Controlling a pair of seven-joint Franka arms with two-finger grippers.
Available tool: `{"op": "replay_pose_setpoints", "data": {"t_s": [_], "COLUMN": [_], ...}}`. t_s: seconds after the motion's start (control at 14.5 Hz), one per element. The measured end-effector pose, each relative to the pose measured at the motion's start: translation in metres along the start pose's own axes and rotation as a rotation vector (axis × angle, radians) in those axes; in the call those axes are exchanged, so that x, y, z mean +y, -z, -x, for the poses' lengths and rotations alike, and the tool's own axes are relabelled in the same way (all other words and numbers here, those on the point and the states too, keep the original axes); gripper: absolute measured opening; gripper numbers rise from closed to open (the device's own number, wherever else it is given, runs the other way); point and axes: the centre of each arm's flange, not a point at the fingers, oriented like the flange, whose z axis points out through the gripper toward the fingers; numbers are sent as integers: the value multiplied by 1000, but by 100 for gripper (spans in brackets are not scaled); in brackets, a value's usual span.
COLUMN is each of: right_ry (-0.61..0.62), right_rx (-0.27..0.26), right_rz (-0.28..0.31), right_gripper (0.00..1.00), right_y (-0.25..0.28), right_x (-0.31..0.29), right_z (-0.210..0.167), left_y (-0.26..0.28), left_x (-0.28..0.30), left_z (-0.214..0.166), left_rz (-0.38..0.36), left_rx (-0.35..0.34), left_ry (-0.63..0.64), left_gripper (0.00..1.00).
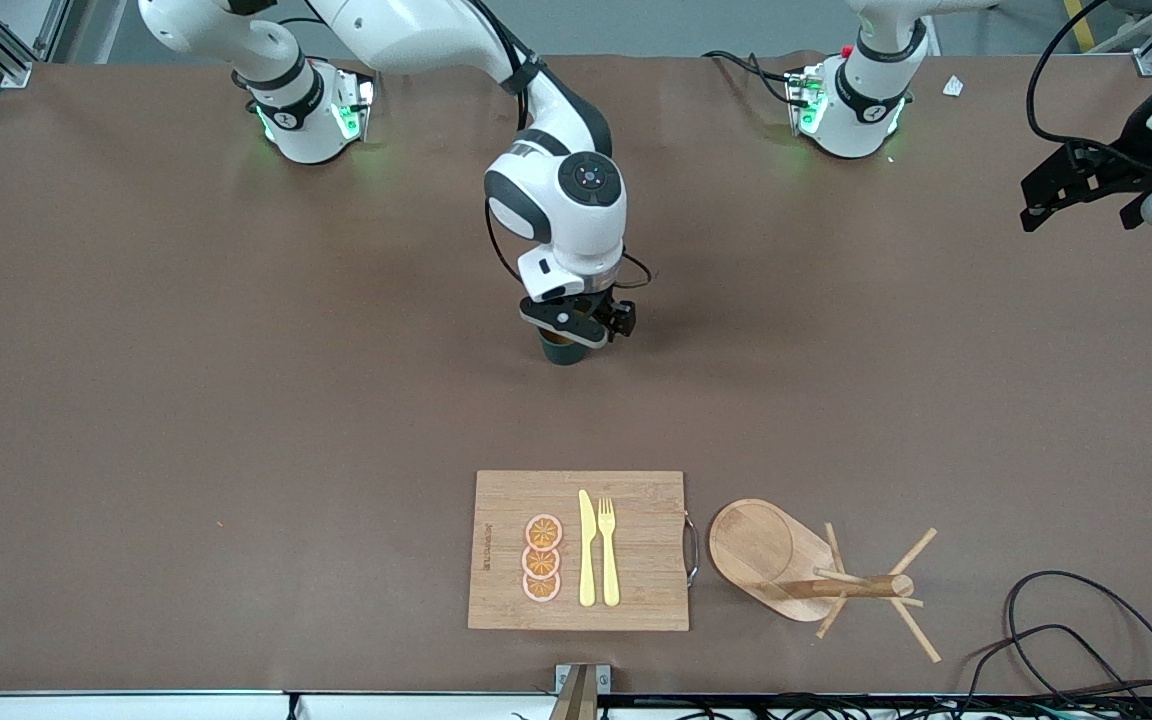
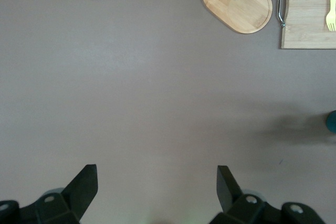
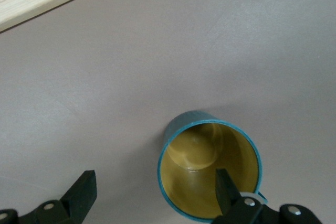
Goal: Transfer cup from left to right arm and place
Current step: 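Close the right gripper on the teal mug's rim, then carry the mug with the right gripper toward the table's side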
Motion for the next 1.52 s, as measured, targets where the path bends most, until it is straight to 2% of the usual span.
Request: {"op": "replay_pose_setpoints", "data": {"t_s": [0.28, 0.35, 0.41, 0.55, 0.62, 0.69, 0.9, 0.97, 1.04, 1.17, 1.52], "right_ry": [3, 7, 12, 14, 15, 16, 21, 25, 29, 34, 37], "right_rx": [4, 7, 10, 10, 10, 10, 11, 13, 16, 24, 27], "right_rz": [-10, -8, -5, 0, 1, 2, 0, 0, 0, 6, 7], "right_gripper": [92, 86, 86, 72, 72, 67, 34, 33, 28, 4, 4], "right_y": [-12, -15, -18, -23, -25, -25, -25, -24, -24, -24, -23], "right_x": [-2, -2, -2, -2, -2, -2, -3, -4, -4, -4, -4], "right_z": [0, 1, 2, 3, 3, 3, 6, 7, 8, 8, 8], "left_y": [-10, -14, -18, -25, -27, -27, -27, -27, -27, -26, -26], "left_x": [0, 1, 1, 2, 3, 5, 6, 6, 6, 6, 6], "left_z": [-8, -11, -14, -18, -18, -19, -19, -19, -19, -19, -18], "left_rz": [3, 4, 5, 7, 7, 7, 7, 7, 7, 7, 7], "left_rx": [-2, -3, -7, -17, -19, -20, -20, -20, -19, -17, -17], "left_ry": [-1, -2, -2, -5, -8, -11, -13, -13, -13, -13, -13], "left_gripper": [100, 100, 100, 100, 100, 100, 100, 100, 100, 100, 100]}}
